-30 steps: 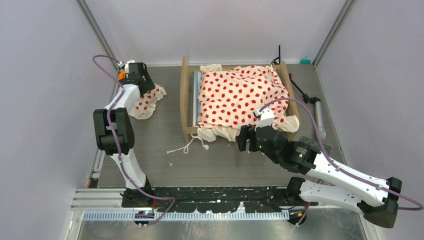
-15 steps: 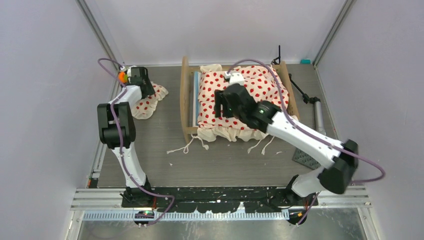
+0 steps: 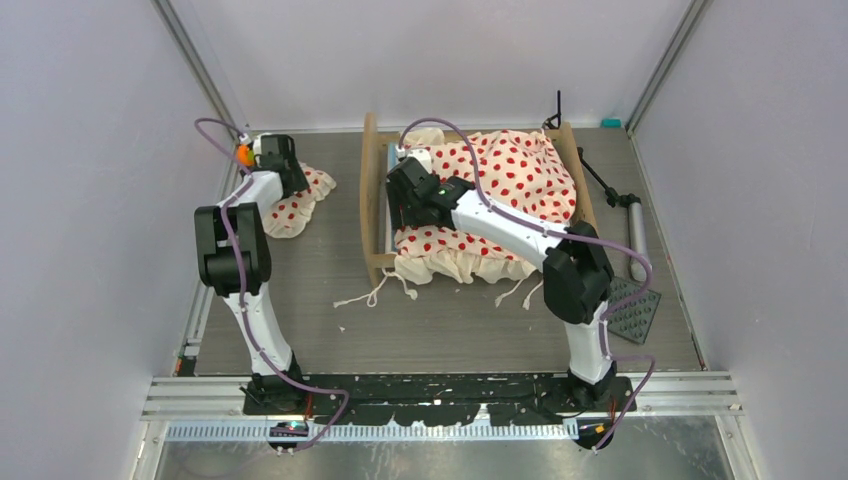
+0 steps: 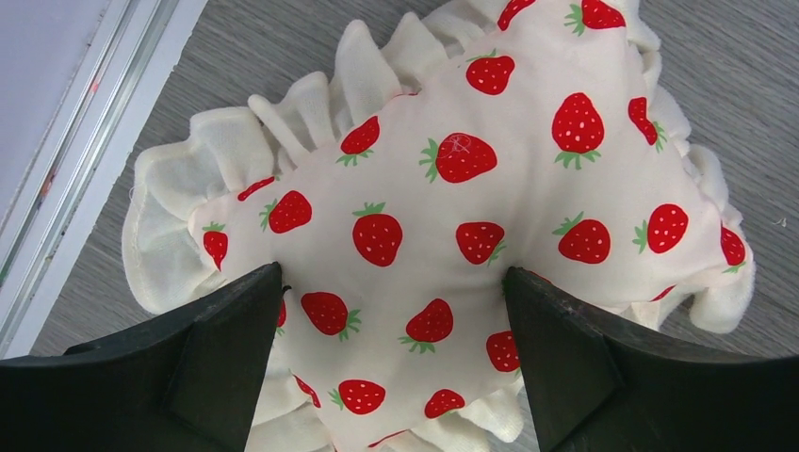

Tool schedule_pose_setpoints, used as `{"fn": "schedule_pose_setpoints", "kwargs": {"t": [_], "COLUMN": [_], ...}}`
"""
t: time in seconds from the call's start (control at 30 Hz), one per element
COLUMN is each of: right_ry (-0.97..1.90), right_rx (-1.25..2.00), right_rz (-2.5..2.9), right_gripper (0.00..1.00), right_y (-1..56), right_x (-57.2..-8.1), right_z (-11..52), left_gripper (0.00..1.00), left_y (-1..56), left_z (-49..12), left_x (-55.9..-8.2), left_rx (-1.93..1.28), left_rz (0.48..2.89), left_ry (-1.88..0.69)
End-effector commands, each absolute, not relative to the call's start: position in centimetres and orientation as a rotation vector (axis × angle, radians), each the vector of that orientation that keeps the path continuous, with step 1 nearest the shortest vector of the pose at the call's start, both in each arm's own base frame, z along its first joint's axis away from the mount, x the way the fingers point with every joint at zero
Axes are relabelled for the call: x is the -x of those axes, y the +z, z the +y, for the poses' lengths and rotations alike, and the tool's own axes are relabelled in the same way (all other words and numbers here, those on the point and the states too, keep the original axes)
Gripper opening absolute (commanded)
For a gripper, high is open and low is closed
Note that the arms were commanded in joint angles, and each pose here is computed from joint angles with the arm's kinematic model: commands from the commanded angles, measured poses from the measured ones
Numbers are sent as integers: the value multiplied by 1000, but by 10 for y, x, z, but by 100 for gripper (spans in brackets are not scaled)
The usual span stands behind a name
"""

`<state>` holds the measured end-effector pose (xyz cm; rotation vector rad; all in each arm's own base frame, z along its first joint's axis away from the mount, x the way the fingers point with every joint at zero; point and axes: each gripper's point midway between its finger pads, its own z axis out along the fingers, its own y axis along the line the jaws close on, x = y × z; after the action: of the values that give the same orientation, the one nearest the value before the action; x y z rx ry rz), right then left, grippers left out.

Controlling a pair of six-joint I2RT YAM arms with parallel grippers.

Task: Set up the pet bed
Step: Adjust the mattress on the bed frame.

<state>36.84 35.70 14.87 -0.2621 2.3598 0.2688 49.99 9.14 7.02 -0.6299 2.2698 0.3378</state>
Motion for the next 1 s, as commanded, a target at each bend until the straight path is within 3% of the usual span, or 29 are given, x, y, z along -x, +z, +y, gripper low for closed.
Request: {"fn": "schedule_pose_setpoints", "kwargs": {"t": [0.0,0.23,0.37,0.6,0.77,0.83,0.97], "right_ry": [199,293,520,850,859,841,656], "right_rx": [256,284,340,405,453,476,406], "right_rz": [2362,2329,2267,2134,2195,2258,2300], "right_gripper": [67,19,1,0,0,9,42], "right_y": [149,161,193,244,223,203,178], "right_x": [-375,-368,-354,-328,-324,-321,-334], "right_z": [350,355,376,404,410,412,390], "left_gripper": [90,90,89,89,89,89,89], "left_y": [69,70,70,69,70,71,69], "left_z": [105,107,108,108,108,109,109], "left_x": [-504,-503,-503,-502,-501,-502,-501], "left_rx": [673,687,689,694,695,696,694], "left_rz": [2242,2237,2238,2243,2243,2239,2249], "left_ry": [364,356,356,356,358,360,364]}}
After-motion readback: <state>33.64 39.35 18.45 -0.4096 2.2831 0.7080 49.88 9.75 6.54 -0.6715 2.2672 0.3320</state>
